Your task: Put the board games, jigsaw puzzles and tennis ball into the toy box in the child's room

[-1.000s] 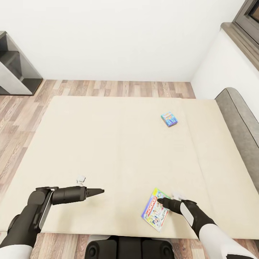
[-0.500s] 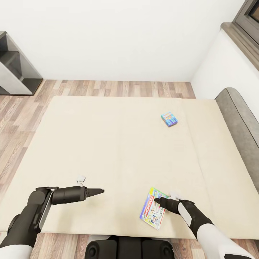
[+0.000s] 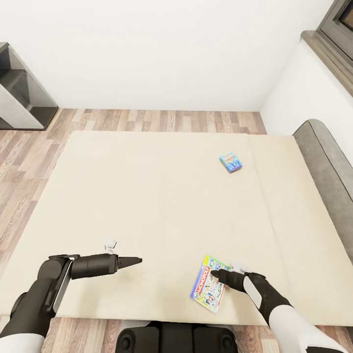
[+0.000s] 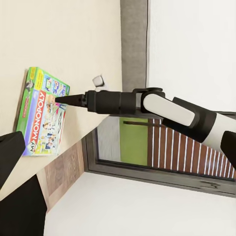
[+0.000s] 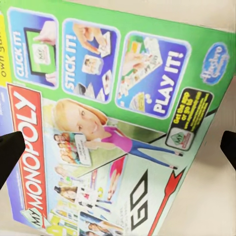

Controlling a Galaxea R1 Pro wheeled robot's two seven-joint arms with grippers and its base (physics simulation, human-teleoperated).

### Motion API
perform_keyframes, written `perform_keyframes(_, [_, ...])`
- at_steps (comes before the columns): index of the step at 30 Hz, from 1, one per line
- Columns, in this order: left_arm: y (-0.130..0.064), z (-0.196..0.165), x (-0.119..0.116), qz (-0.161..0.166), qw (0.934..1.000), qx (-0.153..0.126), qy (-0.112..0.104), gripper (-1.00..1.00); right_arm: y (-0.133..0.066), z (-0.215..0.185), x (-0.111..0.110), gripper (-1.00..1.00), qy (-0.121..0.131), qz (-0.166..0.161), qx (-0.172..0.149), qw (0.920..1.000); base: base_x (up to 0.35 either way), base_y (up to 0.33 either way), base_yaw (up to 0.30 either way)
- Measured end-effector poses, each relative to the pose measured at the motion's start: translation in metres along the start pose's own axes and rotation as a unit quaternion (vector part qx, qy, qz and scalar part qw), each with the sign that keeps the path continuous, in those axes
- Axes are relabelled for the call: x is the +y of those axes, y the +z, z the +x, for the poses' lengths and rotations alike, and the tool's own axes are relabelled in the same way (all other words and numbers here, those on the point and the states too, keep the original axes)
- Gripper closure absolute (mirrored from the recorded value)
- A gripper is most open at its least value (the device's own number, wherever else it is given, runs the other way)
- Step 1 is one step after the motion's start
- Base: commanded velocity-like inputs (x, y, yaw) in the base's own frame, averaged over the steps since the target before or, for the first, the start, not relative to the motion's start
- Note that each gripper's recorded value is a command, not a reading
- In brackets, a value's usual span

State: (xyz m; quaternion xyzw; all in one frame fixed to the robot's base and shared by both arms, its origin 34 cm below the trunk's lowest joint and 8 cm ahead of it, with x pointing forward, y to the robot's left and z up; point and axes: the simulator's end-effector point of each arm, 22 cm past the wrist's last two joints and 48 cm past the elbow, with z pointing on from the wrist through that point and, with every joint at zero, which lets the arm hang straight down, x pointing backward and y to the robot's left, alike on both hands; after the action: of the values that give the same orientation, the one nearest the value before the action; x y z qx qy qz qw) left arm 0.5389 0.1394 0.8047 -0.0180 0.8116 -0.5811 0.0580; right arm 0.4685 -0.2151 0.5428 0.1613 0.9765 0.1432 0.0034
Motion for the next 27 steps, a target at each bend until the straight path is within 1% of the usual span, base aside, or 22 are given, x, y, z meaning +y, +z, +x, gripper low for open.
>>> perform_keyframes(27, [0.0017, 0.0036, 0.0066, -0.001, 1.0000, 0.002, -0.008, -1.00, 0.0059, 0.0079, -0.0009, -1.00, 0.002, 0.000, 0.008, 1.0000, 0.000, 0.000, 0.000])
